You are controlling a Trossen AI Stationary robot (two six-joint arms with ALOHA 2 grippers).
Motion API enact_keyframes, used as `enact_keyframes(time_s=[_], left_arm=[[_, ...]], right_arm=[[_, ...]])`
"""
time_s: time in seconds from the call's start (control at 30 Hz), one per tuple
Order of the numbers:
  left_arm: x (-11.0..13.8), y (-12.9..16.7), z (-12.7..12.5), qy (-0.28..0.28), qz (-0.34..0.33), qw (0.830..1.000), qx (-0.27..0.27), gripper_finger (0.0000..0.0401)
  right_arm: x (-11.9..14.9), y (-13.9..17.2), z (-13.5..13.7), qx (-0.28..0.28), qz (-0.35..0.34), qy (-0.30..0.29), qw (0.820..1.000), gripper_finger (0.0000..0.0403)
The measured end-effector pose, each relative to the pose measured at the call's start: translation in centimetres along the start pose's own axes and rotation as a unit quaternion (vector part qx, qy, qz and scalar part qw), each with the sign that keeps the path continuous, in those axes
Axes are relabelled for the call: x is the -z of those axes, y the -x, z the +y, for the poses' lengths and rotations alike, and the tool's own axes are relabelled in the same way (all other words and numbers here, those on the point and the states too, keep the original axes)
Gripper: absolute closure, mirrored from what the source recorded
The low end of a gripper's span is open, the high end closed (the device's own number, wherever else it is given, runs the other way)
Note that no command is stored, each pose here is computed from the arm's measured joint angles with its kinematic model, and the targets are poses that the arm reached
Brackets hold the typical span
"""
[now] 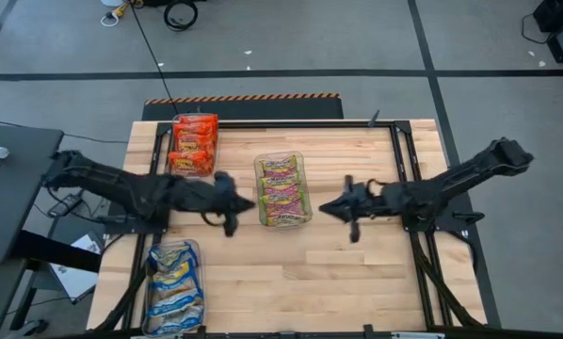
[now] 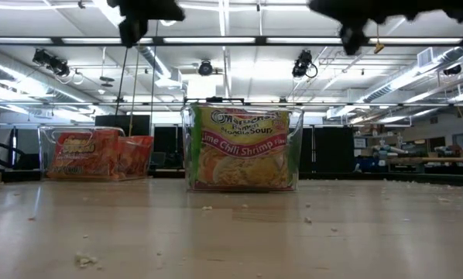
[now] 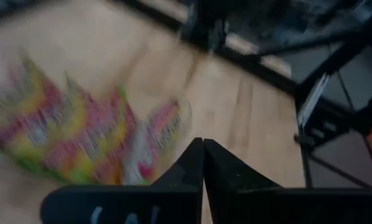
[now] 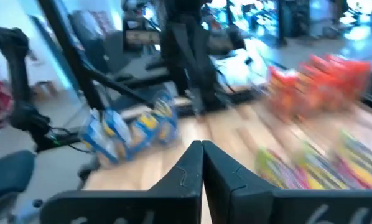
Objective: Sort Maruchan noodles
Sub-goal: Return to Home Position
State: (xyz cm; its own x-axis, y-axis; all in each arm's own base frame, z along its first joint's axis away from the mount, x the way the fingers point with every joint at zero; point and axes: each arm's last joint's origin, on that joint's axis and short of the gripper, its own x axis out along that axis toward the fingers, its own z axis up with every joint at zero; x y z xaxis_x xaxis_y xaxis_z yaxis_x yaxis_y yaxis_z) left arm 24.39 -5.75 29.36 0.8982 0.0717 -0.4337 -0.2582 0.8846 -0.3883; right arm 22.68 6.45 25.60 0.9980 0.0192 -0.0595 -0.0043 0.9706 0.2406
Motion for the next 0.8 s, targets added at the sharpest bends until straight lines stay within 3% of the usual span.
enact_keyframes(time_s=[0.07,0.2,0.33,0.47,0.63,0.8], left_arm=[[-0.3,1.4,1.6,-0.023,-0.027,0.999,-0.005,0.0391],[-1.1,5.2,3.8,-0.045,-0.087,0.994,-0.054,0.0390],[-0.7,7.8,5.5,-0.112,-0.079,0.982,-0.129,0.0390],[-0.5,8.6,6.0,-0.079,-0.091,0.980,-0.157,0.0390],[1.5,8.0,6.4,-0.110,-0.089,0.980,-0.139,0.0390],[3.9,8.3,7.1,-0.151,-0.135,0.977,-0.066,0.0390]], right_arm=[[0.9,2.1,-1.0,0.014,0.010,-0.008,1.000,0.0392],[2.4,5.2,-2.1,-0.003,-0.003,-0.092,0.996,0.0388],[2.8,6.6,-4.0,0.038,-0.038,-0.055,0.997,0.0385],[3.2,7.7,-6.6,0.062,-0.050,-0.022,0.997,0.0387],[3.6,9.4,-7.8,0.034,-0.080,0.014,0.996,0.0387],[4.9,10.6,-8.7,0.033,-0.099,0.010,0.994,0.0386]])
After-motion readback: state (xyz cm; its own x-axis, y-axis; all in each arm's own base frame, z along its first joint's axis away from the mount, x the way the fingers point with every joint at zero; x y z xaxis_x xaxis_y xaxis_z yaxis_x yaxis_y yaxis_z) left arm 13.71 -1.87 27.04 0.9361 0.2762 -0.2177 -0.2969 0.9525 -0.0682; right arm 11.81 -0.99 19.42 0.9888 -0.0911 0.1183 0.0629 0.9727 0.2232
